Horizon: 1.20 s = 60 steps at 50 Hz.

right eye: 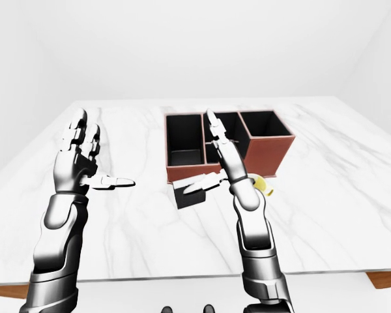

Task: Pick up the book and place it in the caddy.

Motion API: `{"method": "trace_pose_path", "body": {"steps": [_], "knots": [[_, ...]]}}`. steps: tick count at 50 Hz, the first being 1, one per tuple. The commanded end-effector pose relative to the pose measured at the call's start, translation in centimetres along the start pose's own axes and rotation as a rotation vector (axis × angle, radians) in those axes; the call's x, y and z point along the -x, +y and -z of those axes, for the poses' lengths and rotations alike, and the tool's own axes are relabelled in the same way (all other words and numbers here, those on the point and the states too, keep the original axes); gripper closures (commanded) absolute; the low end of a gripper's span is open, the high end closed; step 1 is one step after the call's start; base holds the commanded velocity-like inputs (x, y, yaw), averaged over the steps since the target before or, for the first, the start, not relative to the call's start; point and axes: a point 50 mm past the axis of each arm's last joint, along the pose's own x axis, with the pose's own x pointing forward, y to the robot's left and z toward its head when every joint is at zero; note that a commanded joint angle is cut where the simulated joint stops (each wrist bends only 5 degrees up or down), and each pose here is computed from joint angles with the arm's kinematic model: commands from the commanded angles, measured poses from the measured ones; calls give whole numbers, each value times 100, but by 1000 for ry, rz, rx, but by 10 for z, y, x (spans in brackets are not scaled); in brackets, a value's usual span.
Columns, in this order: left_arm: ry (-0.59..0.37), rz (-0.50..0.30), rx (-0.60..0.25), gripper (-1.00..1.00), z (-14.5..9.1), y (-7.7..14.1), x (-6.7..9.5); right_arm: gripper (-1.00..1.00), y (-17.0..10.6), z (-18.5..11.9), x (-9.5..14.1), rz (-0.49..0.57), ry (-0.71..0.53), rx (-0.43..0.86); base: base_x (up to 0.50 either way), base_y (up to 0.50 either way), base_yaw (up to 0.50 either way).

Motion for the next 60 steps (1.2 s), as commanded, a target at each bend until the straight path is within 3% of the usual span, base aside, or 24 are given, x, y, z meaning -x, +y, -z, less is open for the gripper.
{"method": "trace_pose_path", "body": {"steps": [1, 31, 49, 60], "knots": [[12, 1, 4, -100, 3, 0, 1, -100, 2, 2, 1, -9, 9, 9, 24, 0, 0], [49, -4, 6, -100, 12, 2, -1, -100, 8, 11, 5, -28, 55, 28, 18, 0, 0], [61, -3, 9, -100, 14, 2, -2, -100, 25, 27, 25, -165, 167, 230, 0, 0, 0], [71, -1, 11, -100, 17, 3, 0, -100, 38, 28, 34, -221, 141, 363, 0, 0, 0]]}}
